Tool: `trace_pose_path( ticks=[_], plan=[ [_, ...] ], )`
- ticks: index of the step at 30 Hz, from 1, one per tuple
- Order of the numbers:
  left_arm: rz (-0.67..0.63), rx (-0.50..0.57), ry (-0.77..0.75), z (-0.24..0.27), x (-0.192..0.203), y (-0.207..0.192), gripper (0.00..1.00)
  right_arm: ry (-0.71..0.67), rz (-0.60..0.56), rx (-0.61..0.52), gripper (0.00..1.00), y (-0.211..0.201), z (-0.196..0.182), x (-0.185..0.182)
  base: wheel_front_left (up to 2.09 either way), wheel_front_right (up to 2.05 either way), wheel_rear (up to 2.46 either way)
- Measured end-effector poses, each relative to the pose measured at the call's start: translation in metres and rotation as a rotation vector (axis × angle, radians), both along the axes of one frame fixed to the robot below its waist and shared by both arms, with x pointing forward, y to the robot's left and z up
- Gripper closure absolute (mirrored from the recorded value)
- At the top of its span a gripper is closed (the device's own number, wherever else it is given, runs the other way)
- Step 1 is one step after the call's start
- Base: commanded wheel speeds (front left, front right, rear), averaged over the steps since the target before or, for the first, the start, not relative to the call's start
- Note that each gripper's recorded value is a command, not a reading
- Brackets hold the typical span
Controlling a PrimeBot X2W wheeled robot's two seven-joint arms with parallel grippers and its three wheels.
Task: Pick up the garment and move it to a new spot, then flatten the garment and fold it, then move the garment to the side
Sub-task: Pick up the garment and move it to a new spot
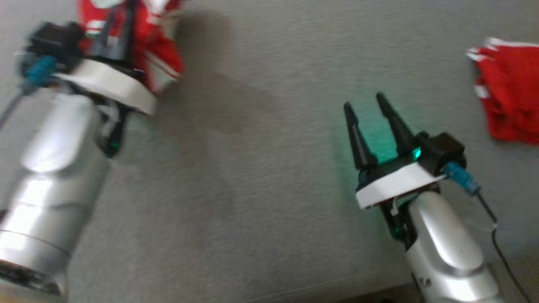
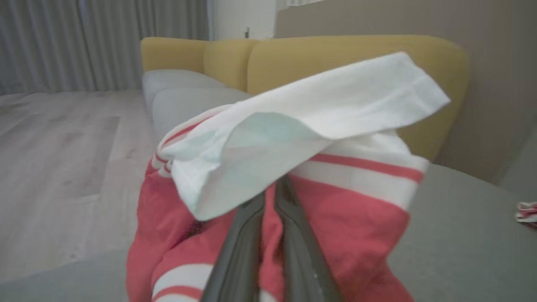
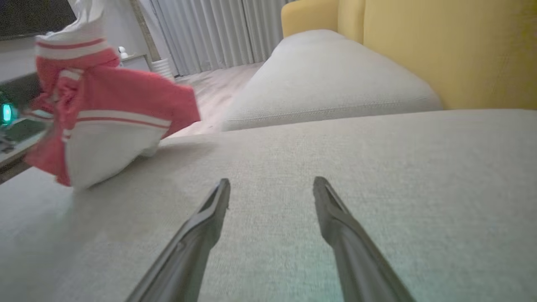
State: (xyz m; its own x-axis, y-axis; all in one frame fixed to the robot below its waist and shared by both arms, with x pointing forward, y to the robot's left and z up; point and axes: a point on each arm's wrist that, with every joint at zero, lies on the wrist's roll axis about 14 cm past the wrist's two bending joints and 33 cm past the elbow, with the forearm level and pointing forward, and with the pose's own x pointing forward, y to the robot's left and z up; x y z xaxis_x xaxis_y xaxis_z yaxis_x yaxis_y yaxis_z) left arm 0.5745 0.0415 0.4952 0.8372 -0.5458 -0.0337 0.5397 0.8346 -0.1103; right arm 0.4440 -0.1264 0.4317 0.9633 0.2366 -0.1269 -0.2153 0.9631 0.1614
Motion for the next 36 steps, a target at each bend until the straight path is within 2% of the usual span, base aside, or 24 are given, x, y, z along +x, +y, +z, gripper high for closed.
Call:
trace_pose_path(
  ticks=[6, 11, 17, 23, 24, 25, 26, 36],
  plan=[
    [-0.337, -0.082, 0.017, 0.005, -0.062, -0.131, 1.0, -0.005, -0.091, -0.005, 0.0, -0.032, 0.011, -0.027, 0.0, 0.0, 0.0],
    [-0.54, -0.154, 0.067, 0.009, -0.12, -0.206, 1.0, -0.002, -0.173, -0.003, 0.0, -0.057, 0.017, -0.051, 0.0, 0.0, 0.0],
    [-0.585, -0.158, 0.181, -0.02, -0.157, -0.225, 1.0, -0.012, -0.219, -0.003, 0.0, -0.07, 0.023, -0.066, 0.0, 0.0, 0.0],
    [-0.473, -0.109, 0.219, -0.046, -0.148, -0.194, 1.0, -0.023, -0.206, 0.006, 0.0, -0.066, 0.026, -0.062, 0.0, 0.0, 0.0],
    [-0.449, -0.103, 0.217, -0.048, -0.144, -0.187, 0.73, -0.025, -0.199, 0.009, 0.0, -0.064, 0.026, -0.061, 0.0, 0.0, 0.0],
    [-0.428, -0.098, 0.216, -0.05, -0.141, -0.181, 0.03, -0.026, -0.193, 0.011, 0.0, -0.061, 0.026, -0.059, 0.0, 0.0, 0.0],
    [-0.402, -0.093, 0.214, -0.052, -0.138, -0.173, 0.0, -0.027, -0.186, 0.013, 0.0, -0.059, 0.026, -0.057, 0.0, 0.0, 0.0],
    [-0.035, -0.127, 0.222, -0.062, -0.128, -0.071, 0.0, -0.037, -0.117, 0.012, 0.0, -0.036, 0.026, -0.046, 0.0, 0.0, 0.0]
  ],
)
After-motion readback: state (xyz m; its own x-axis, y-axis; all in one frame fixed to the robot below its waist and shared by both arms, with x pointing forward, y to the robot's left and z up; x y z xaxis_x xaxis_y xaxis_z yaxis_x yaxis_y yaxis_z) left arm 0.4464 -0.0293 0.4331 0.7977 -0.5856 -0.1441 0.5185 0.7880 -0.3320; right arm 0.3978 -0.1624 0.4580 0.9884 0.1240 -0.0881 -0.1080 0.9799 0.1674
